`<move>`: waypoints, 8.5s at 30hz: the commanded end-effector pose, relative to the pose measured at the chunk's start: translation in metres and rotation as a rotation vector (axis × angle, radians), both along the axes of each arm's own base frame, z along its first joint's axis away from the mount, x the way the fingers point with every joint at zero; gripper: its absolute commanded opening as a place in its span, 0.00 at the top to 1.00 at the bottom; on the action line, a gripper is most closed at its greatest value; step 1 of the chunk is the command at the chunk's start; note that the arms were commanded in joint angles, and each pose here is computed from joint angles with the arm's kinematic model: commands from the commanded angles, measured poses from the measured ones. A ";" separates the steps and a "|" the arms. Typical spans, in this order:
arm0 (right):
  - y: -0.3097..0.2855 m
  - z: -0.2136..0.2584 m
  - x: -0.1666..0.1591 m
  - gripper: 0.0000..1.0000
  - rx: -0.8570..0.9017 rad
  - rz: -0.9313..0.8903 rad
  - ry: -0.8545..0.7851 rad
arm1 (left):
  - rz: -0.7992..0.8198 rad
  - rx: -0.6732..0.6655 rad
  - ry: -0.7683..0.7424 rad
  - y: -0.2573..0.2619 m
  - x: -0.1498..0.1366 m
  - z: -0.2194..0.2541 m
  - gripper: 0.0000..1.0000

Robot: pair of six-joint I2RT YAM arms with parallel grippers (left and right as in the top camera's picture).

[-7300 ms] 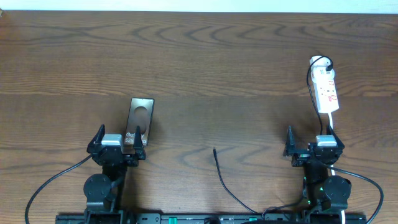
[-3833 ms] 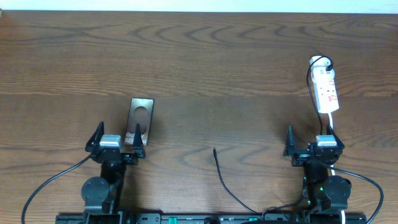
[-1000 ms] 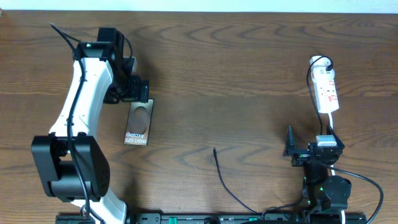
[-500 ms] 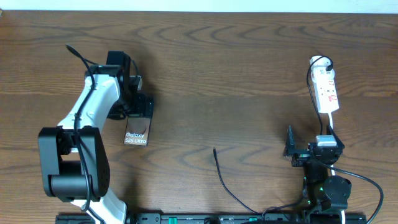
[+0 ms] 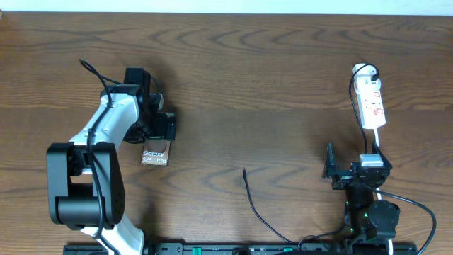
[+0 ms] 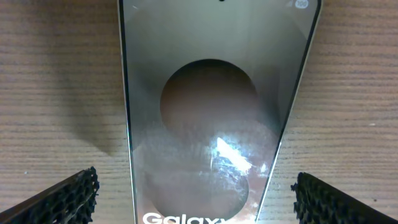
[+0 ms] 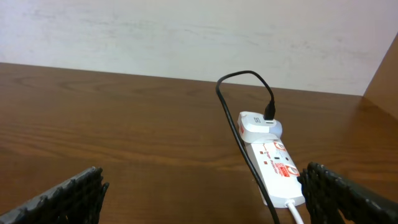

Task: Plug charger to phone and switch on socket
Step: 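Lower the left gripper down onto the phone's top end, then close the left gripper on the phone's sides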

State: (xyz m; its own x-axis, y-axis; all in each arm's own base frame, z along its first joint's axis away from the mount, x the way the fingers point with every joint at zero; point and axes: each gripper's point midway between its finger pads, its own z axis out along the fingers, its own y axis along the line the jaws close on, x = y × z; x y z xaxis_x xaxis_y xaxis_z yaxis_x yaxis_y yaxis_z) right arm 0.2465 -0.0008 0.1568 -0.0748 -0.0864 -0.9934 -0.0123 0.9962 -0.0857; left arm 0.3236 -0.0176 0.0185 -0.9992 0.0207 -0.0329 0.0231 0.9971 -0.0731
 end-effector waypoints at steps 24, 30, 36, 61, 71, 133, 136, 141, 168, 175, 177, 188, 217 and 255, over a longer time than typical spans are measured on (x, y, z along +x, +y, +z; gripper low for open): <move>0.005 0.000 0.000 0.01 -0.010 0.023 -0.001 | -0.056 0.033 -0.014 0.005 -0.001 -0.010 0.01; 0.005 0.000 0.000 0.01 -0.010 0.023 -0.001 | -0.054 0.048 -0.014 0.007 -0.001 -0.010 0.01; 0.005 0.000 0.000 0.01 -0.010 0.023 -0.001 | -0.056 0.048 -0.017 0.007 0.000 -0.010 0.01; 0.005 0.000 0.000 0.01 -0.010 0.023 -0.001 | -0.097 0.035 -0.017 -0.008 -0.001 -0.010 0.01; 0.005 0.000 0.000 0.01 -0.010 0.023 -0.001 | -0.100 0.089 -0.019 -0.002 -0.001 -0.010 0.01; 0.005 0.000 0.000 0.01 -0.010 0.023 -0.001 | -0.098 0.071 0.020 -0.005 -0.004 -0.024 0.01; 0.005 0.000 0.000 0.01 -0.010 0.023 -0.001 | -0.097 0.071 0.020 -0.005 -0.004 -0.024 0.01; 0.005 0.000 0.000 0.01 -0.010 0.023 -0.001 | -0.086 0.070 0.021 -0.001 -0.004 -0.024 0.01; 0.005 0.000 0.000 0.01 -0.010 0.023 -0.001 | -0.059 0.033 0.046 0.002 -0.010 -0.025 0.01; 0.005 0.000 0.000 0.01 -0.010 0.023 -0.001 | -0.059 0.033 0.049 0.002 -0.017 -0.035 0.01; 0.005 0.000 0.000 0.01 -0.010 0.023 -0.001 | -0.059 0.033 0.045 0.002 -0.017 -0.036 0.01; 0.005 0.000 0.000 0.01 -0.010 0.023 -0.001 | -0.060 0.037 0.030 0.002 -0.013 -0.036 0.01; 0.005 0.000 0.000 0.01 -0.010 0.023 -0.001 | -0.089 0.036 0.057 -0.005 -0.021 -0.037 0.01; 0.005 0.000 0.000 0.01 -0.010 0.023 -0.001 | -0.089 0.033 0.059 -0.006 -0.022 -0.037 0.01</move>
State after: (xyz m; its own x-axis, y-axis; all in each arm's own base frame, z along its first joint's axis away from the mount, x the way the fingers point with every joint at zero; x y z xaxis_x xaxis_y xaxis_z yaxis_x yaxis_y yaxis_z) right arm 0.2465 -0.0008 0.1568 -0.0748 -0.0864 -0.9934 -0.0123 0.9962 -0.0857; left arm 0.3206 -0.0169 -0.0048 -0.9951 0.0908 -0.0398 0.0911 0.9958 -0.0072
